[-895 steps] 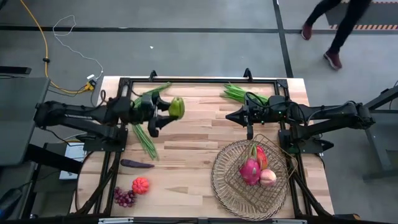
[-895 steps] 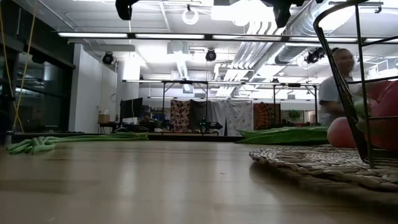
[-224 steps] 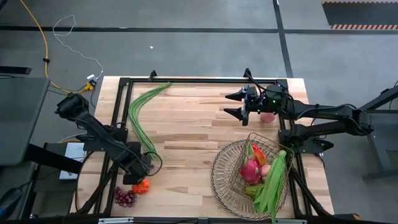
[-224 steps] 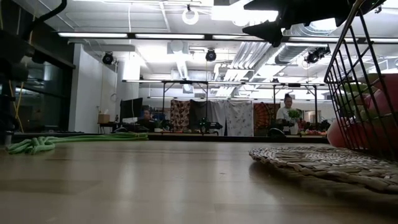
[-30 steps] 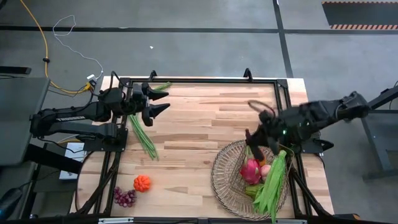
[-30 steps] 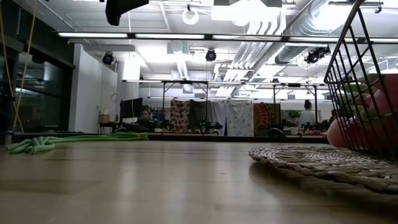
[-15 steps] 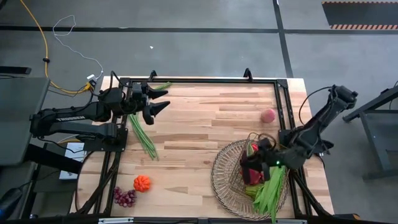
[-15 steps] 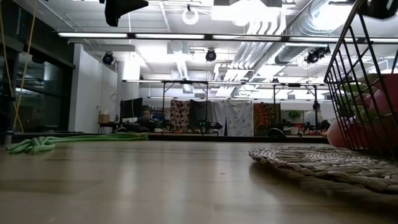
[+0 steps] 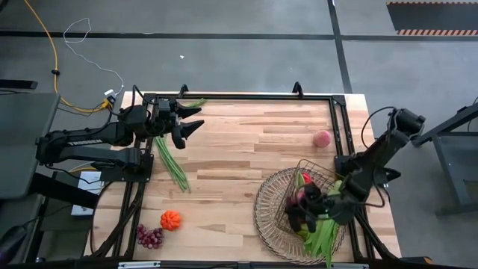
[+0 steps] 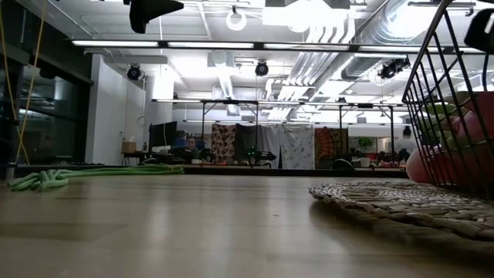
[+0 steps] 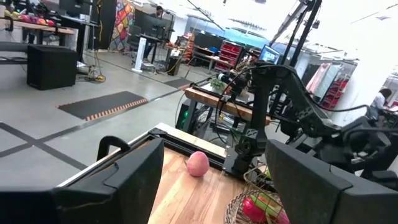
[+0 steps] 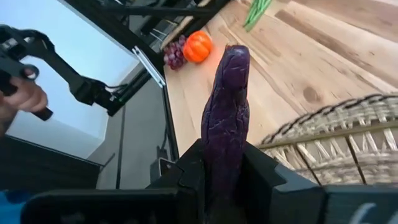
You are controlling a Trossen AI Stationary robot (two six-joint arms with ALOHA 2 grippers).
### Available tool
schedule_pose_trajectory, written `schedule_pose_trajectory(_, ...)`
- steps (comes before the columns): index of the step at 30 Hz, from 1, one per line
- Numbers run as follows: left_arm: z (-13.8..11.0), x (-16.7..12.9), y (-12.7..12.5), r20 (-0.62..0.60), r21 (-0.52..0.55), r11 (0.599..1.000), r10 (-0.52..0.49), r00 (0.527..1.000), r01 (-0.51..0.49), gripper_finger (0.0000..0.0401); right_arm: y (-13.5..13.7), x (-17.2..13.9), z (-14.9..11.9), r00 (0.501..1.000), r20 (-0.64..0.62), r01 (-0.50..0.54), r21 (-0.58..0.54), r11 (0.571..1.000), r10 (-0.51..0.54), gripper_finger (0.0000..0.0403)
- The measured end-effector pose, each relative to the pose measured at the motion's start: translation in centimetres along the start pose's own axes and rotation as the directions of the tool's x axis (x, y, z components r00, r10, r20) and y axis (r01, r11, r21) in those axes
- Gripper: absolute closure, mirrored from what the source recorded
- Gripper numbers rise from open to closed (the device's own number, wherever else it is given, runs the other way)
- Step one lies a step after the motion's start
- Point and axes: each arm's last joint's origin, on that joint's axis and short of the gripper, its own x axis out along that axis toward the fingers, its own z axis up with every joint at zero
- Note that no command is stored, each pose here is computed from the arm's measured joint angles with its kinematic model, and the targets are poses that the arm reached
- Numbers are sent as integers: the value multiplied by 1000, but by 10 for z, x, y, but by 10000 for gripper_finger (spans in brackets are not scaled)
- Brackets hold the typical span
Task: Build produce basket
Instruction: Put the eggplant into the wire basket
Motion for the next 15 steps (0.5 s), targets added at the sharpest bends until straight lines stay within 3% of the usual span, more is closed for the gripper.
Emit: schedule_pose_trajectory(15,0,0,0,2,-1,1000,-1,1000,1,133,-7,6,-9,997,-51,53,5,999,-53,345)
